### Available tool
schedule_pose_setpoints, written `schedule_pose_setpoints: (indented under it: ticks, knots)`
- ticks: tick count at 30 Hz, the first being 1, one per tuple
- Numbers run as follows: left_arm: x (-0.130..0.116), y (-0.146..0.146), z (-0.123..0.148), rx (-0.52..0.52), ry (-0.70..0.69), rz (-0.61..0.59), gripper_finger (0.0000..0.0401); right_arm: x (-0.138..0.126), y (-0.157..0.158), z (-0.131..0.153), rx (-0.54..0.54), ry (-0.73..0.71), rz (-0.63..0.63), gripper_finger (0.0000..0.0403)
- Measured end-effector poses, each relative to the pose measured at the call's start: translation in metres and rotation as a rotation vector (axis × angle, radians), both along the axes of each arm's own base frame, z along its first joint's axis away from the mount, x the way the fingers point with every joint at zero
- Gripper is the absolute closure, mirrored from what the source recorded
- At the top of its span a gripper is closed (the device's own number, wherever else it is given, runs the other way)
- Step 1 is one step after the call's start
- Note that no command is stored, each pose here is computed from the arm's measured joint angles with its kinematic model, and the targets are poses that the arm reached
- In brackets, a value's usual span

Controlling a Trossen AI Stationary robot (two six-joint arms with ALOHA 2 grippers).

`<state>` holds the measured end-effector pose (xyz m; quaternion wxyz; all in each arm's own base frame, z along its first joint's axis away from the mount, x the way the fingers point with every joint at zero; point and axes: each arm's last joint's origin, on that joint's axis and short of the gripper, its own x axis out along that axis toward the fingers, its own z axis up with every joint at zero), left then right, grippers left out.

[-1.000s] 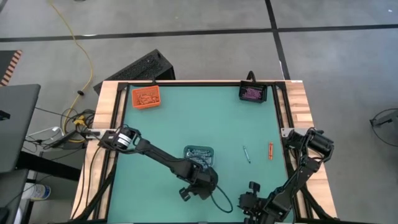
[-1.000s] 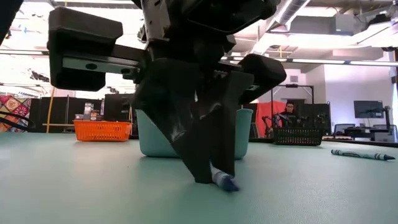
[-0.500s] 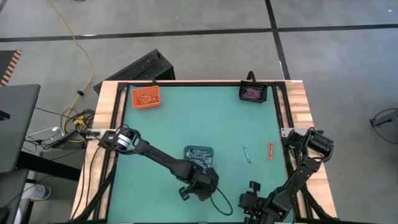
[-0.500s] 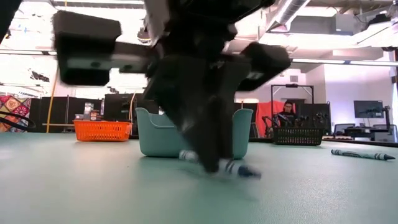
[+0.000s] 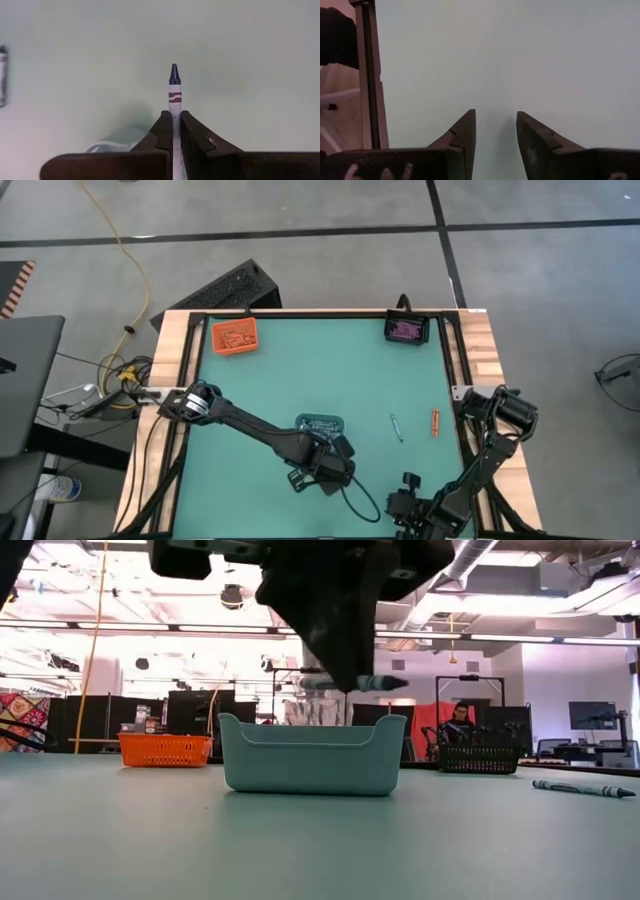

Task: Sort crayons
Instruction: Put the blue crayon into the blue bin, then put the orange crayon into the orange bin

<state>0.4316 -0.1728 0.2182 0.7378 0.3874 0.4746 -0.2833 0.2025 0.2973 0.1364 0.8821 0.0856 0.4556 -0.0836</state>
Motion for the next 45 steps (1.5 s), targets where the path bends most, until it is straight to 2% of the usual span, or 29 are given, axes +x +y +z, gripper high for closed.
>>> schedule_pose_setpoints:
  ticks: [5, 9, 14, 17, 22, 25, 30, 34, 41, 45]
  knots:
    - [0.002, 0.01, 0.014, 0.09, -0.019, 0.082, 0.0401, -0.002, 0.001, 0.0, 0.002, -0.003, 0.002, 0.0269]
    - [0.009, 0.036, 0.016, 0.189, -0.063, 0.269, 0.0401, -0.004, 0.002, 0.0, 0.004, -0.002, -0.012, 0.0269]
    - [0.013, 0.072, 0.015, 0.186, -0.02, 0.455, 0.0401, -0.01, 0.004, -0.001, 0.016, 0.002, -0.032, 0.0269]
    - [0.015, 0.087, 0.014, 0.148, -0.002, 0.533, 0.0401, -0.015, 0.007, -0.001, 0.025, -0.005, -0.038, 0.0269]
    - [0.016, 0.103, 0.012, 0.002, 0.06, 0.633, 0.0401, -0.025, 0.009, -0.001, 0.021, -0.012, -0.068, 0.0269]
    - [0.015, 0.109, 0.004, -0.041, 0.094, 0.684, 0.0401, -0.031, 0.01, -0.001, 0.02, -0.016, -0.084, 0.0269]
    - [0.014, 0.116, -0.008, -0.121, 0.16, 0.72, 0.0398, -0.036, 0.012, -0.001, 0.02, -0.046, -0.092, 0.0269]
    - [0.013, 0.119, -0.014, -0.121, 0.17, 0.748, 0.0373, -0.037, 0.012, -0.001, 0.02, -0.046, -0.103, 0.0269]
    - [0.012, 0.119, -0.013, -0.118, 0.169, 0.747, 0.0291, -0.038, 0.011, -0.001, 0.001, -0.068, -0.114, 0.0269]
    - [0.011, 0.115, -0.008, -0.126, 0.165, 0.721, 0.0253, -0.037, 0.004, -0.001, -0.039, -0.097, -0.169, 0.0269]
